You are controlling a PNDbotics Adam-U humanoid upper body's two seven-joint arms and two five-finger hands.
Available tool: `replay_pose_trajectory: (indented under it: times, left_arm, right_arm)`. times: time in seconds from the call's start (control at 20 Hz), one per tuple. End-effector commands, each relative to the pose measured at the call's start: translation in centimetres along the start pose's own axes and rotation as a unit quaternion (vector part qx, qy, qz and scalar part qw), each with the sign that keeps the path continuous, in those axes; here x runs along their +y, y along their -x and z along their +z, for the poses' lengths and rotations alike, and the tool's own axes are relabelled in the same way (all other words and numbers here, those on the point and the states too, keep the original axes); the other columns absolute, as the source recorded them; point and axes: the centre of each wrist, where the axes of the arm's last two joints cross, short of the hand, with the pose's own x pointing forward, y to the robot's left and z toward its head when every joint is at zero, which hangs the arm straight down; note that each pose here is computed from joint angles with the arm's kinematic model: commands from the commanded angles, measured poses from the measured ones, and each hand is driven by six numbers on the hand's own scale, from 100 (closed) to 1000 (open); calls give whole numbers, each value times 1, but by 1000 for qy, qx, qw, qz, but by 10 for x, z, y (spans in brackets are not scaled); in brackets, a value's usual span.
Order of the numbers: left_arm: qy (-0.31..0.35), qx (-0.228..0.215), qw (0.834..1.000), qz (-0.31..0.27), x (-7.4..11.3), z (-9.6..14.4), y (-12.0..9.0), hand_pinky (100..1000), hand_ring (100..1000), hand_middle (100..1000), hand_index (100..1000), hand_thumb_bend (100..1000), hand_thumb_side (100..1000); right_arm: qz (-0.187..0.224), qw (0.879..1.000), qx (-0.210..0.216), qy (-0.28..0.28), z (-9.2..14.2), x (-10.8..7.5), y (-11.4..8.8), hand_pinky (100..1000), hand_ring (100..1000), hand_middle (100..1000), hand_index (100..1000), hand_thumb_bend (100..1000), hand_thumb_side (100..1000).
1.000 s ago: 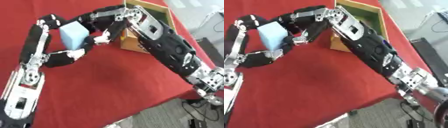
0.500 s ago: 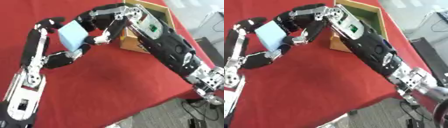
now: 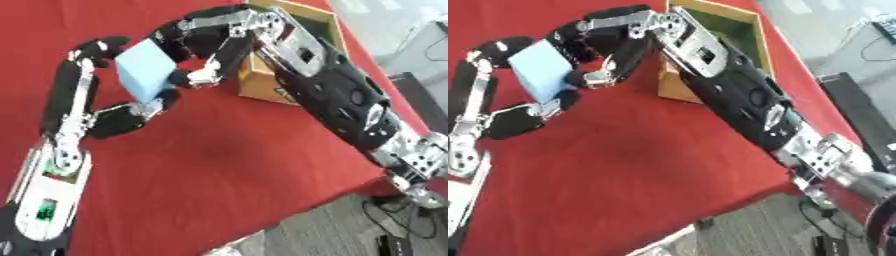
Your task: Pick up the objects with one hand, pass them to the other hand, and then place them into the box on the other side of the table.
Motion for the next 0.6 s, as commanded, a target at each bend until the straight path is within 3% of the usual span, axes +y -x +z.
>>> replay_pose_trajectory:
  times: [0.05, 0.6]
  left_arm:
    - [0, -12, 1000, -7, 6, -1, 0, 740, 732, 630, 820, 794, 579]
    - [4, -23, 1000, -16, 10, 7, 2, 742, 732, 632, 823, 835, 595]
  right_arm:
    - [11, 1000, -8, 8, 8, -8, -12, 862, 856, 384, 436, 100, 224]
    - [-11, 999, -6, 43, 33, -21, -12, 868, 861, 387, 441, 100, 247]
